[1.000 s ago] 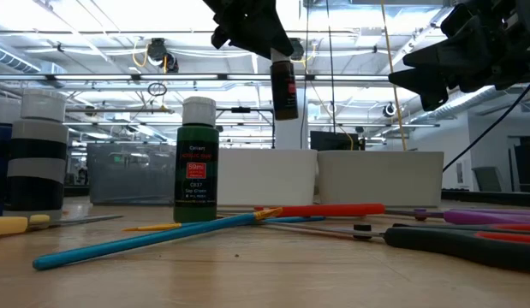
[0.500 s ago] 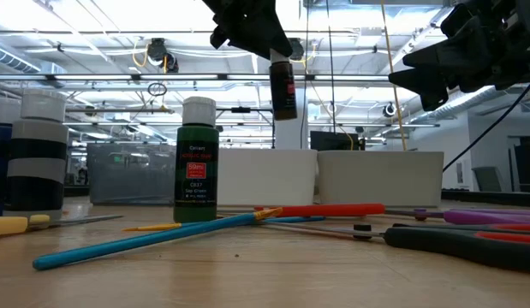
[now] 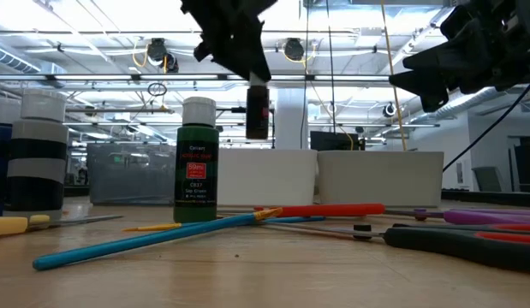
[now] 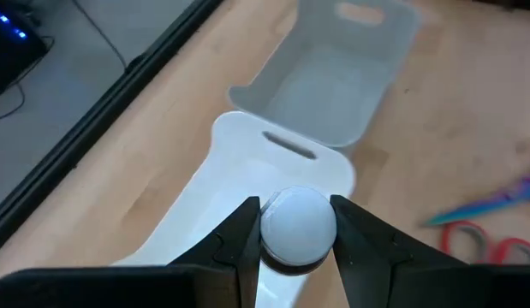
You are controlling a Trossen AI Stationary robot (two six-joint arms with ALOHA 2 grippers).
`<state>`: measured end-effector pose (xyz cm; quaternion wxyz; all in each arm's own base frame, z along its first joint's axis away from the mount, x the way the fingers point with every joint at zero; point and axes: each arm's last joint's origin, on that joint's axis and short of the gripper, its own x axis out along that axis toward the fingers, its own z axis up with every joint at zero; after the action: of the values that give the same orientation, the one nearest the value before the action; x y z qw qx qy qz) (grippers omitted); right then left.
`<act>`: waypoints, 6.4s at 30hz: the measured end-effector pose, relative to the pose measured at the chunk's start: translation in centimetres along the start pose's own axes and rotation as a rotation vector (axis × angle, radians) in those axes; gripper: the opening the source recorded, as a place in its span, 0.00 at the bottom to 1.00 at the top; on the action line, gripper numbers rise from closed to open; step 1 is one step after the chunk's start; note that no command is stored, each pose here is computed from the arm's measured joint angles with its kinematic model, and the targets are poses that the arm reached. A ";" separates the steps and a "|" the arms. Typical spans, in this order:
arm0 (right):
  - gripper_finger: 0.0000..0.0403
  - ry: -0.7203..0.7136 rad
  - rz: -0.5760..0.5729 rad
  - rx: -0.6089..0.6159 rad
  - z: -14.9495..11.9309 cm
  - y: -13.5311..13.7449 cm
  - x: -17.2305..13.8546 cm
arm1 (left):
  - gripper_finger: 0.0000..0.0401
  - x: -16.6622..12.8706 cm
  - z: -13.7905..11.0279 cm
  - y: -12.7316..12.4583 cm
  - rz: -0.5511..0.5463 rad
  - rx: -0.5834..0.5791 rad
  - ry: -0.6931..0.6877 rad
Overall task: Pick & Place Paint Supplies
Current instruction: Put the brown paint bottle into the white bin, then put the green paint bottle into the white bin
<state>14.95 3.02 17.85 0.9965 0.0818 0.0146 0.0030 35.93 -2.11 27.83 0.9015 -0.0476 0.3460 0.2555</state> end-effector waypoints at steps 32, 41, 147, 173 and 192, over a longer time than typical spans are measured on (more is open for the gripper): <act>0.43 0.000 -0.005 -0.007 0.0 0.0 0.0 | 0.30 4.9 -6.5 10.0 0.065 -0.302 0.084; 0.42 0.000 -0.005 -0.007 0.0 0.0 0.0 | 0.30 5.2 -6.9 9.6 0.069 -0.214 0.105; 0.42 0.027 -0.005 -0.014 -0.3 0.0 0.0 | 0.59 -5.5 -2.8 1.2 -0.485 0.031 -0.465; 0.42 0.028 -0.004 -0.014 -0.3 0.0 0.0 | 0.59 -5.4 -3.5 0.9 -0.476 0.091 -0.414; 0.42 0.027 -0.004 -0.014 -0.3 0.0 0.0 | 0.58 -5.6 -4.9 0.1 -0.483 0.169 -0.325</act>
<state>14.98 3.03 17.55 0.9968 0.0748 0.0284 0.0024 29.42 -5.74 27.83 0.9805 -0.0118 0.1958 0.0083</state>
